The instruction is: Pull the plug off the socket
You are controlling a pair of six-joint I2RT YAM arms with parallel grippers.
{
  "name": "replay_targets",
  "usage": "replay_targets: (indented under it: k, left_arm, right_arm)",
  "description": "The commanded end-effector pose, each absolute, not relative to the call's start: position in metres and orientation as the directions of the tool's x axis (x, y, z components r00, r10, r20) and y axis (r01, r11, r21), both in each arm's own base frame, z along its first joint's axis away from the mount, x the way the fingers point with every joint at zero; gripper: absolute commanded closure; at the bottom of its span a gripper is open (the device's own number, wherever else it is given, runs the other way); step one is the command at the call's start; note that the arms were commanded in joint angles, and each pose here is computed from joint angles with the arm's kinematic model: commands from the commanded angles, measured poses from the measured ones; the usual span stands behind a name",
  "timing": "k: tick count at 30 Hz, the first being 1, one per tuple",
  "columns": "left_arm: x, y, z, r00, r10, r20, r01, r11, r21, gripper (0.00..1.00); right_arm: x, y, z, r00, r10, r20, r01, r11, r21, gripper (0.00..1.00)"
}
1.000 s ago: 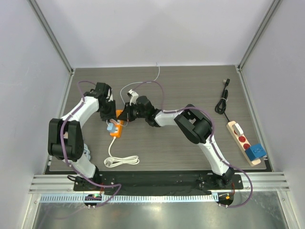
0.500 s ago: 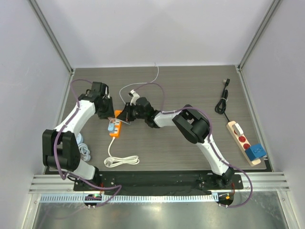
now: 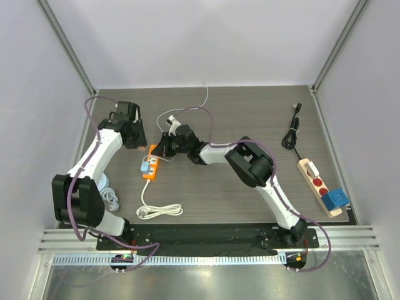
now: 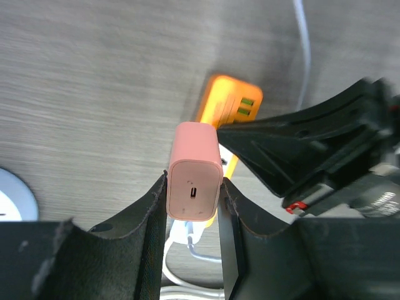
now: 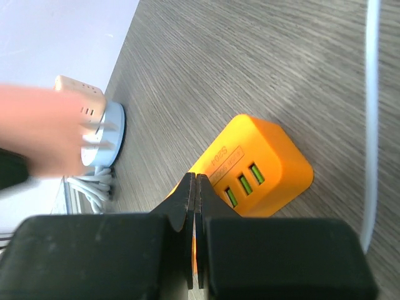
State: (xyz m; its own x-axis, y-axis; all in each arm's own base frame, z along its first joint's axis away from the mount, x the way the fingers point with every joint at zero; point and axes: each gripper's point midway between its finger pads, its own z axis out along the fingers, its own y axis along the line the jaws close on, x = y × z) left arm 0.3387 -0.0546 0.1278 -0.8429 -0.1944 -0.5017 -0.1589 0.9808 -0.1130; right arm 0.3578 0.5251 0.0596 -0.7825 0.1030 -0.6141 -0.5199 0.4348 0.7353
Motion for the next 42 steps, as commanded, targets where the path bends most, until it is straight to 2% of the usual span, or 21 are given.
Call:
replay_targets:
  k: [1, 2, 5, 7, 12, 14, 15, 19, 24, 30, 32, 36, 39, 40, 42]
  left_arm:
    - [0.360, -0.047, 0.192, -0.729, -0.238, -0.641, -0.202, 0.971, -0.130, 1.00]
    - [0.367, -0.052, 0.212, -0.697, -0.261, -0.668, -0.198, 0.965, -0.170, 1.00]
    - [0.371, -0.076, 0.235, -0.681, -0.317, -0.660, -0.146, 0.942, -0.302, 1.00]
    - [0.373, -0.102, 0.244, -0.689, -0.361, -0.629, -0.091, 0.903, -0.419, 1.00]
    - [0.371, -0.136, 0.233, -0.728, -0.372, -0.577, -0.070, 0.877, -0.476, 1.00]
    - [0.368, -0.156, 0.229, -0.752, -0.350, -0.559, -0.025, 0.862, -0.506, 1.00]
    - [0.372, -0.165, 0.225, -0.755, -0.342, -0.559, -0.008, 0.858, -0.514, 1.00]
    - [0.369, -0.220, 0.203, -0.799, -0.283, -0.531, 0.061, 0.840, -0.540, 1.00]
    - [0.364, -0.321, 0.168, -0.859, -0.138, -0.494, 0.191, 0.808, -0.558, 1.00]
    - [0.370, -0.394, 0.128, -0.912, -0.109, -0.395, 0.212, 0.698, -0.684, 1.00]
    - [0.368, -0.411, 0.102, -0.931, -0.087, -0.354, 0.198, 0.695, -0.691, 1.00]
    - [0.371, -0.436, 0.093, -0.935, -0.067, -0.348, 0.218, 0.666, -0.713, 1.00]
    - [0.375, -0.442, 0.089, -0.931, -0.048, -0.362, 0.246, 0.651, -0.718, 0.81]
    - [0.379, -0.444, 0.093, -0.918, -0.027, -0.396, 0.286, 0.647, -0.707, 0.69]
    - [0.379, -0.441, 0.091, -0.910, 0.006, -0.414, 0.314, 0.661, -0.681, 0.59]
  right_arm:
    - [0.377, 0.522, 0.083, -0.779, 0.132, -0.613, -0.526, 0.394, 0.753, 0.99]
    - [0.378, 0.522, 0.102, -0.771, 0.156, -0.618, -0.543, 0.348, 0.765, 0.99]
    - [0.394, 0.505, 0.129, -0.756, 0.210, -0.619, -0.556, 0.292, 0.778, 0.99]
    - [0.413, 0.485, 0.145, -0.767, 0.273, -0.581, -0.524, 0.255, 0.812, 0.99]
    - [0.435, 0.433, 0.199, -0.726, 0.386, -0.569, -0.549, 0.172, 0.818, 0.99]
    - [0.442, 0.406, 0.197, -0.711, 0.410, -0.571, -0.538, 0.205, 0.818, 0.99]
    - [0.441, 0.395, 0.217, -0.686, 0.427, -0.589, -0.561, 0.206, 0.802, 0.98]
    - [0.456, 0.337, 0.217, -0.586, 0.482, -0.652, -0.544, 0.362, 0.757, 0.96]
    - [0.473, 0.252, 0.178, -0.560, 0.519, -0.646, -0.368, 0.542, 0.755, 0.95]
    - [0.480, 0.136, 0.168, -0.436, 0.625, -0.648, -0.195, 0.637, 0.746, 0.95]
    - [0.474, 0.111, 0.164, -0.396, 0.643, -0.655, -0.137, 0.664, 0.735, 0.95]
    - [0.469, 0.085, 0.160, -0.352, 0.643, -0.680, -0.086, 0.701, 0.708, 0.95]
    - [0.469, 0.091, 0.162, -0.368, 0.640, -0.674, -0.116, 0.688, 0.717, 0.95]
    - [0.469, 0.095, 0.162, -0.376, 0.654, -0.656, -0.120, 0.668, 0.735, 0.95]
    - [0.470, 0.098, 0.160, -0.382, 0.661, -0.646, -0.137, 0.651, 0.747, 0.95]
